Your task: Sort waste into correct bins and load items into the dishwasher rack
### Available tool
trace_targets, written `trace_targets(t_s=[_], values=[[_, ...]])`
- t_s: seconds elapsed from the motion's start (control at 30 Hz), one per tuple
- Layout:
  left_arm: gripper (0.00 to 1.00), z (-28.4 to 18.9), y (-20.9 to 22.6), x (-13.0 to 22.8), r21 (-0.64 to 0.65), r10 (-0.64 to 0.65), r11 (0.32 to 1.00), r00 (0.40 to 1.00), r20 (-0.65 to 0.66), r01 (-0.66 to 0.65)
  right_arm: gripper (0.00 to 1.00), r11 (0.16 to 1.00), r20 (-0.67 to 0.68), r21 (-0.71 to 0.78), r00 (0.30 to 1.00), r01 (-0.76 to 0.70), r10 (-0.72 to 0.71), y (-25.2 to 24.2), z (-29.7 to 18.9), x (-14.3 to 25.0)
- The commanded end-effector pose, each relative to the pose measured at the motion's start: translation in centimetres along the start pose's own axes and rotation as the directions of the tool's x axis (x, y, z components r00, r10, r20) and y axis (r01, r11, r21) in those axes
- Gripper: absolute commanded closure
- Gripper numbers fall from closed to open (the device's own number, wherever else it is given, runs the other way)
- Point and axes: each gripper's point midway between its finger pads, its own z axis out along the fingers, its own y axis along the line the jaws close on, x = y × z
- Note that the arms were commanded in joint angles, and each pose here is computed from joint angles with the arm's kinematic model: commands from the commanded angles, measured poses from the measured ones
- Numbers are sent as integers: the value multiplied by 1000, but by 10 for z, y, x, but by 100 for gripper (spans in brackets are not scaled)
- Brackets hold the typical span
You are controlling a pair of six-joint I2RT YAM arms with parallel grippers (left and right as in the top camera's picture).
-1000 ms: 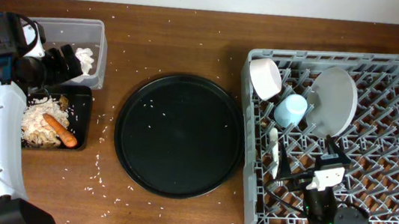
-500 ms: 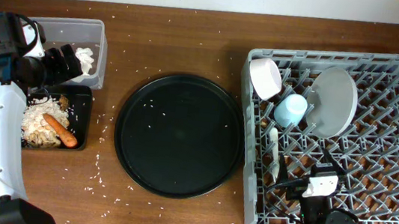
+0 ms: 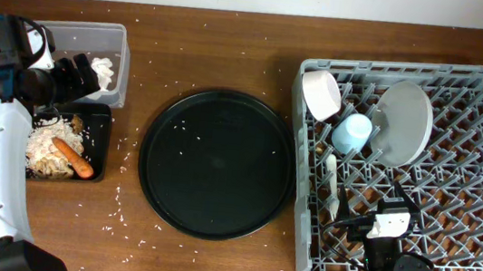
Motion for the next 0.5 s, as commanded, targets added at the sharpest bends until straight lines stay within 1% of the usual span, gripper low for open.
trace_targets(t_s=[0.0, 0.17, 0.23, 0.33, 0.4, 0.47], values=[[1, -5, -1, -5, 5, 13, 1000, 1000, 19, -13, 2, 1000, 1, 8, 1000, 4, -4, -1, 0, 2], [1, -3, 1, -2, 2, 10, 1000, 1000, 9, -10, 2, 1000, 2, 8, 1000, 4, -4, -1, 0, 2], [1, 2, 2, 6, -1, 8, 1000, 1000, -12, -8, 1, 1000, 1, 8, 1000, 4, -4, -1, 0, 2], [1, 3, -5, 28, 9, 29, 1000, 999, -44, -29, 2, 1000, 2, 8, 1000, 4, -4, -1, 0, 2], [1, -10, -23, 48, 40, 79, 996, 996, -36, -77, 2, 1000, 1, 8, 1000, 4, -4, -1, 0, 2], [1, -34, -43, 76, 86, 144, 986, 990, 1, -144, 2, 1000, 2, 8, 1000, 4, -4, -1, 0, 2]])
